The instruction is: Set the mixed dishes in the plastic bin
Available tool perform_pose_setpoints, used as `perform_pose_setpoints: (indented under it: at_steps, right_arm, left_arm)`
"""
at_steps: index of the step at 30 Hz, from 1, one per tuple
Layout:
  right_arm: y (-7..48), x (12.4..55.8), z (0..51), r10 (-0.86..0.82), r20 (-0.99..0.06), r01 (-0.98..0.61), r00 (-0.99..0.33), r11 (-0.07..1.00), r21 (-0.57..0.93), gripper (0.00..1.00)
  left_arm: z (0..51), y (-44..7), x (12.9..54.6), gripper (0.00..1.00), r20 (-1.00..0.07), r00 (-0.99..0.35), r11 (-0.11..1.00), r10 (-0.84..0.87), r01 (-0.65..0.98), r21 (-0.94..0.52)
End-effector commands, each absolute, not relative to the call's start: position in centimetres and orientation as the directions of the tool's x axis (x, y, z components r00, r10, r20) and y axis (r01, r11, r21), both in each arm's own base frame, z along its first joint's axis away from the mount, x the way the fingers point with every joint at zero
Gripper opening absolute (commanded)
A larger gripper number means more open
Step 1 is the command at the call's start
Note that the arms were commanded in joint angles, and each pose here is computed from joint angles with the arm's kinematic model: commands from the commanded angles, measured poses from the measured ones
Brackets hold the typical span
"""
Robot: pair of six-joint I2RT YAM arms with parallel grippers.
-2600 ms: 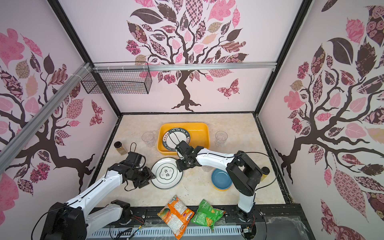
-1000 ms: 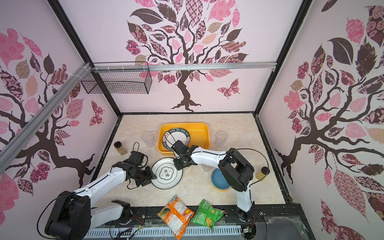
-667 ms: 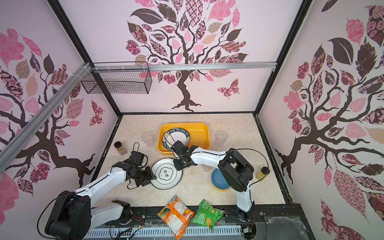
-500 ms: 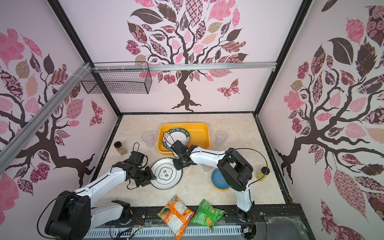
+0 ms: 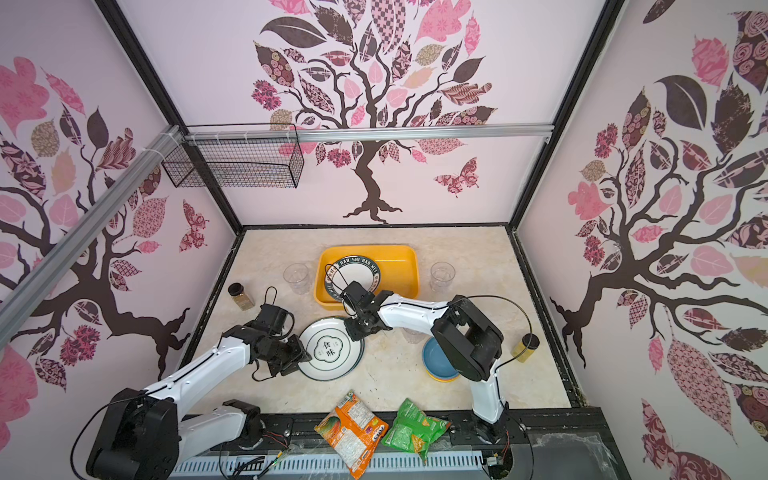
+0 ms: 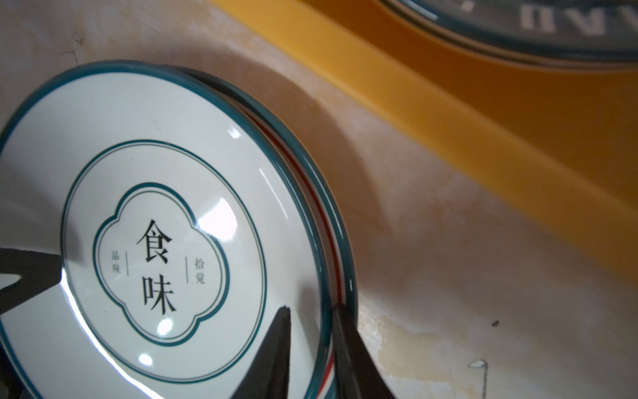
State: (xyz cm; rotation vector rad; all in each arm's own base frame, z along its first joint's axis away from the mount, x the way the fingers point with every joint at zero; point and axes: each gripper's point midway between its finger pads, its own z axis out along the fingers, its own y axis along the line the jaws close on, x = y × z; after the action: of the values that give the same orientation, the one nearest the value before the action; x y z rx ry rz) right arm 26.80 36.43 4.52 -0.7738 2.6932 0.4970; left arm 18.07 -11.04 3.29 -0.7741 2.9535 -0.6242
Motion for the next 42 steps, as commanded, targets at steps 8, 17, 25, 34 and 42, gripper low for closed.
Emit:
perform_pose_setpoints:
  at_steps: [8, 17, 25, 34, 42]
  right_arm:
    - [37.8, 24.8, 2.9, -0.504, -0.309, -0.585, -0.806, 0.755, 0.297, 0.25]
    - [38.4, 24.1, 2.7, -0.524, -0.298, -0.601, -0.798, 0.729, 0.328, 0.20]
    - [38.8, 23.5, 2.7, -0.540, -0.290, -0.612, -0.790, 0.711, 0.345, 0.19]
    - [39.1, 22.9, 2.7, -0.553, -0.281, -0.620, -0.785, 0.694, 0.366, 0.19]
    - [39.2, 22.7, 3.1, -0.552, -0.285, -0.621, -0.784, 0.688, 0.376, 0.19]
  left_arm:
    - [3.5, -10.9, 17.3, 0.42, 0.072, -0.871, 0.791, -0.486, -0.473, -0.389]
    - [3.8, -11.0, 16.7, 0.41, 0.083, -0.870, 0.791, -0.486, -0.478, -0.382]
    - [4.4, -11.0, 16.7, 0.37, 0.069, -0.871, 0.790, -0.486, -0.472, -0.392]
    - [5.5, -10.7, 17.1, 0.24, 0.031, -0.872, 0.791, -0.488, -0.457, -0.406]
    - [6.3, -10.5, 17.3, 0.12, 0.000, -0.871, 0.795, -0.491, -0.448, -0.408]
